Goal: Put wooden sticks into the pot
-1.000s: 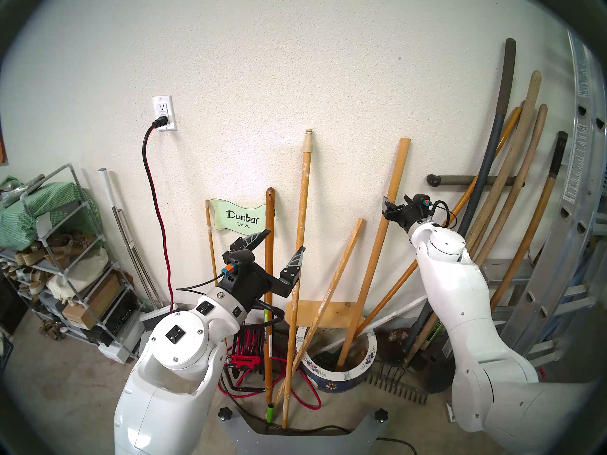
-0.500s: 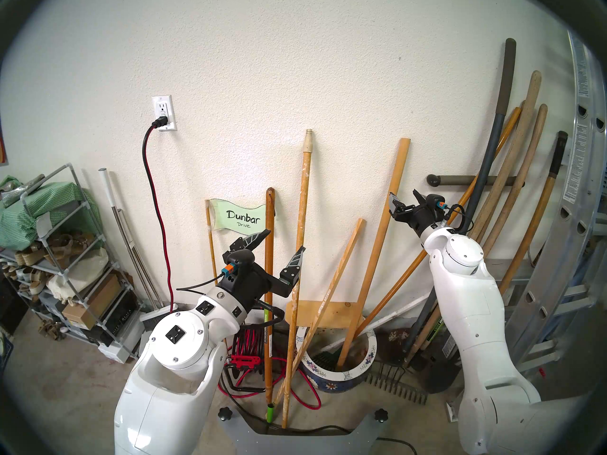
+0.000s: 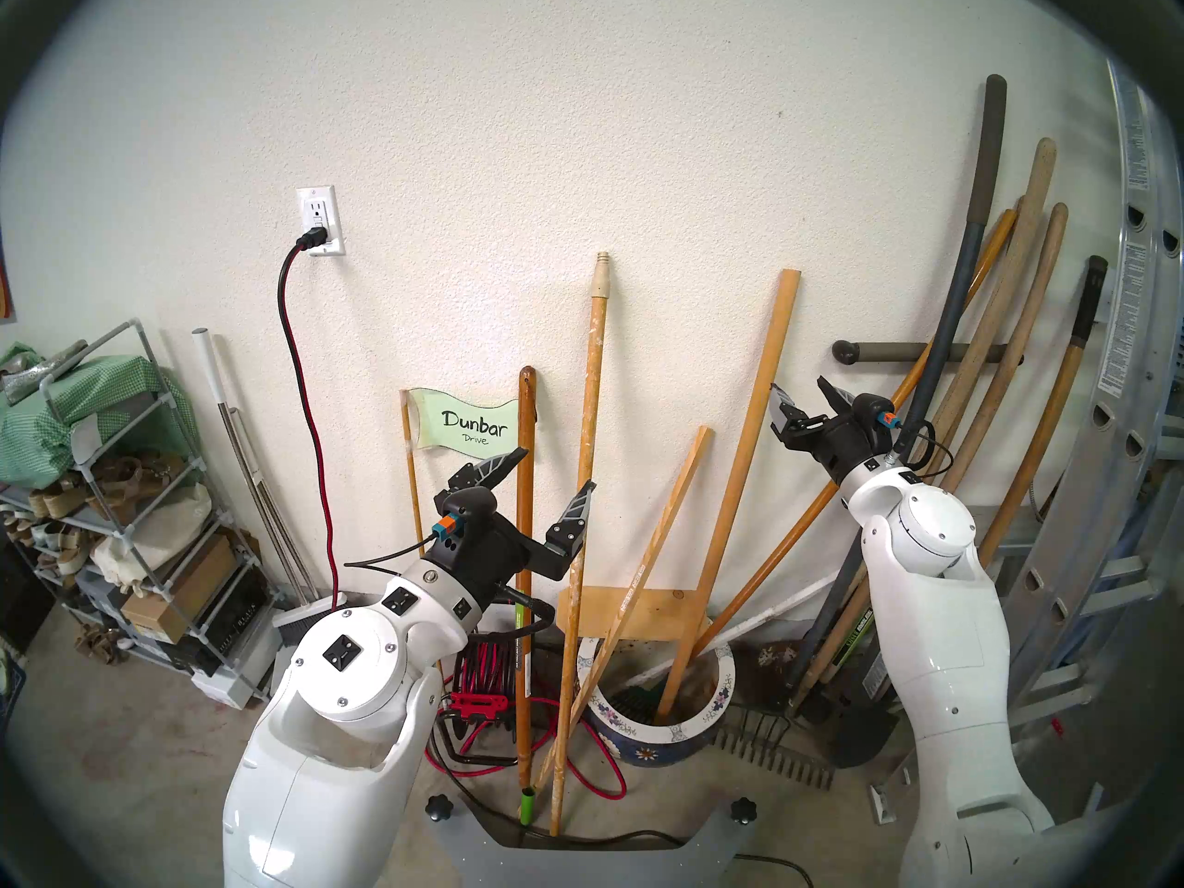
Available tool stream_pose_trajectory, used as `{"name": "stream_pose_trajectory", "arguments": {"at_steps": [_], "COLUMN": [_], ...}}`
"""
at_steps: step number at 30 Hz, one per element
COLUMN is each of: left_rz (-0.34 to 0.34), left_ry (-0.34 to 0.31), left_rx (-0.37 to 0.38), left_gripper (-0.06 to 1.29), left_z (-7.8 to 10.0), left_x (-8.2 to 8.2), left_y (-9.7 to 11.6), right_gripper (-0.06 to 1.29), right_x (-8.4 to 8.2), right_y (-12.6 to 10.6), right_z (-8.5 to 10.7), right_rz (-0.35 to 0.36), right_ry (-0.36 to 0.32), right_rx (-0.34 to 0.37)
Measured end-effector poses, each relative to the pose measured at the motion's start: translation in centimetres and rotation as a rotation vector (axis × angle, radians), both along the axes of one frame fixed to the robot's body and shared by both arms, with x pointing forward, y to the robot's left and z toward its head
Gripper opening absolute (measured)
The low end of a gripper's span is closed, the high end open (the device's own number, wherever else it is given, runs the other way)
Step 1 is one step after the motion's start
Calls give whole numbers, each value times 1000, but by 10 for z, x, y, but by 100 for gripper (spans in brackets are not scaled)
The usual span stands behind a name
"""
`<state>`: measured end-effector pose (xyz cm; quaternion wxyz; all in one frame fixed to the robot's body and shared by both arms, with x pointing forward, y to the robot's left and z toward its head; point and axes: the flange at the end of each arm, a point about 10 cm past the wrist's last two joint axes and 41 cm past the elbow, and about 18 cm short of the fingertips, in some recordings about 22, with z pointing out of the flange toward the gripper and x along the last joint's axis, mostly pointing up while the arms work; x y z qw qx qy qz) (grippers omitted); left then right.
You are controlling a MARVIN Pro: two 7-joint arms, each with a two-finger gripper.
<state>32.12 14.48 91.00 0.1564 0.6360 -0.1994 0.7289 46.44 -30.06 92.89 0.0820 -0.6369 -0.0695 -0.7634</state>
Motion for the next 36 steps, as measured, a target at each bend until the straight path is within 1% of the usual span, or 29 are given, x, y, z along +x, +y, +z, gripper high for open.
{"name": "stream_pose_trajectory", "arguments": {"at_steps": [7, 11, 15, 17, 22, 28, 36], "left_rz": [0, 0, 0, 0, 0, 0, 0], "left_ry": [0, 0, 0, 0, 0, 0, 0], "left_rx": [0, 0, 0, 0, 0, 0, 0], "left_gripper": [127, 127, 127, 127, 127, 127, 127], "left_z": [0, 0, 0, 0, 0, 0, 0], "left_x": [0, 0, 0, 0, 0, 0, 0], "left_y": [0, 0, 0, 0, 0, 0, 0], "right_gripper": [118, 118, 118, 118, 118, 118, 118], "right_x": [-21, -37, -48, -56, -70, -89, -107], "right_y": [5, 8, 9, 10, 12, 16, 23], "right_z": [3, 4, 5, 7, 11, 17, 25], "right_rz": [17, 23, 18, 10, -9, -50, -104], "right_ry": [6, 19, 35, 48, 78, 134, 209], "right_rx": [10, 14, 18, 20, 24, 18, 8]}}
